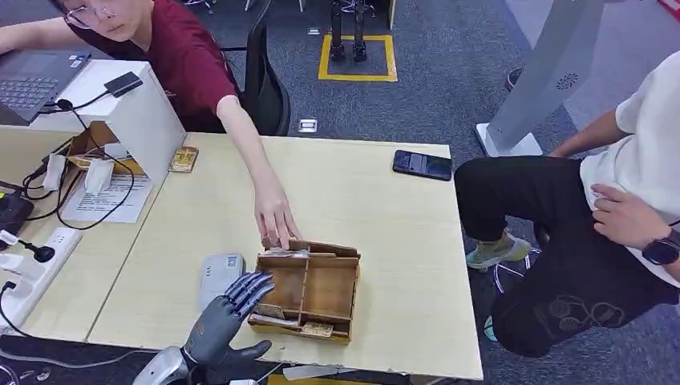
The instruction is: Pass the card to the sensor for recognition and then transmit it.
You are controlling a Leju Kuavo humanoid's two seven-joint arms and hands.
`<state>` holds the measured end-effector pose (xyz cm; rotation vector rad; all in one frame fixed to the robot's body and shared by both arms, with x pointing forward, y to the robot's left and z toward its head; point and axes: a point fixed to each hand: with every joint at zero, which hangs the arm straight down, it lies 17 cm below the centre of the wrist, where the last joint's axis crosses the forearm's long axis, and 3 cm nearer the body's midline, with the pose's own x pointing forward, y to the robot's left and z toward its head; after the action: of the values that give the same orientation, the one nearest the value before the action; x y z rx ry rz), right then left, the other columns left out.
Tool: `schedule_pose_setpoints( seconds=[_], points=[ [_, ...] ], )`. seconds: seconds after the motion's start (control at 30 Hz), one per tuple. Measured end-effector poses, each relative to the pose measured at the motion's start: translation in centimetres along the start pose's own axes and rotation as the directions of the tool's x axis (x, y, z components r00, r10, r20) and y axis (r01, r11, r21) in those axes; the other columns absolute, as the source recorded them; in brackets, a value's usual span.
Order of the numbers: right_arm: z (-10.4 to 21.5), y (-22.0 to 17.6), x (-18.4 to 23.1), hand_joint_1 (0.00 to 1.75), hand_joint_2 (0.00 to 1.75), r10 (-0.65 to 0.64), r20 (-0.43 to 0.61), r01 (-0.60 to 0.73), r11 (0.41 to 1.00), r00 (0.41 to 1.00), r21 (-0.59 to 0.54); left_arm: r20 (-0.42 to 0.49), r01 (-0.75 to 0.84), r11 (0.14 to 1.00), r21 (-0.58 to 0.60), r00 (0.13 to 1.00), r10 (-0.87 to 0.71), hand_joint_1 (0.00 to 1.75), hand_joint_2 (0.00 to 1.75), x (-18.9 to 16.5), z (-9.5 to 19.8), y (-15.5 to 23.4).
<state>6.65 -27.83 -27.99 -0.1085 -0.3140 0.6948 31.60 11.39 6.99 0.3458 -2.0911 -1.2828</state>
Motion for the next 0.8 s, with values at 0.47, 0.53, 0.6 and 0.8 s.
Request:
schedule_pose_setpoints(
  seconds=[0.47,0.53,0.6,0.8],
  points=[
    [-0.06,-0.23,0.23,0.00,1.75,0.007,0.008,-0.007,1.000,1.000,-0.007,-0.014,0.022,1.000,-0.006,1.000,-0.022,0.00,1.75,-0.28,0.00,-0.09],
    [-0.07,-0.29,0.33,0.00,1.75,0.008,0.011,-0.007,1.000,1.000,-0.008,-0.014,0.026,1.000,-0.010,1.000,-0.027,0.47,1.75,-0.31,0.03,-0.16],
    [-0.08,-0.32,0.43,0.00,1.75,0.008,0.015,-0.007,1.000,1.000,-0.008,-0.016,0.026,1.000,-0.011,1.000,-0.027,1.57,1.75,-0.34,0.04,-0.18],
    [-0.08,-0.32,0.56,0.00,1.75,0.008,0.023,-0.008,1.000,1.000,-0.008,-0.019,0.024,1.000,-0.010,1.000,-0.024,1.57,1.75,-0.39,0.06,-0.16]
  ],
)
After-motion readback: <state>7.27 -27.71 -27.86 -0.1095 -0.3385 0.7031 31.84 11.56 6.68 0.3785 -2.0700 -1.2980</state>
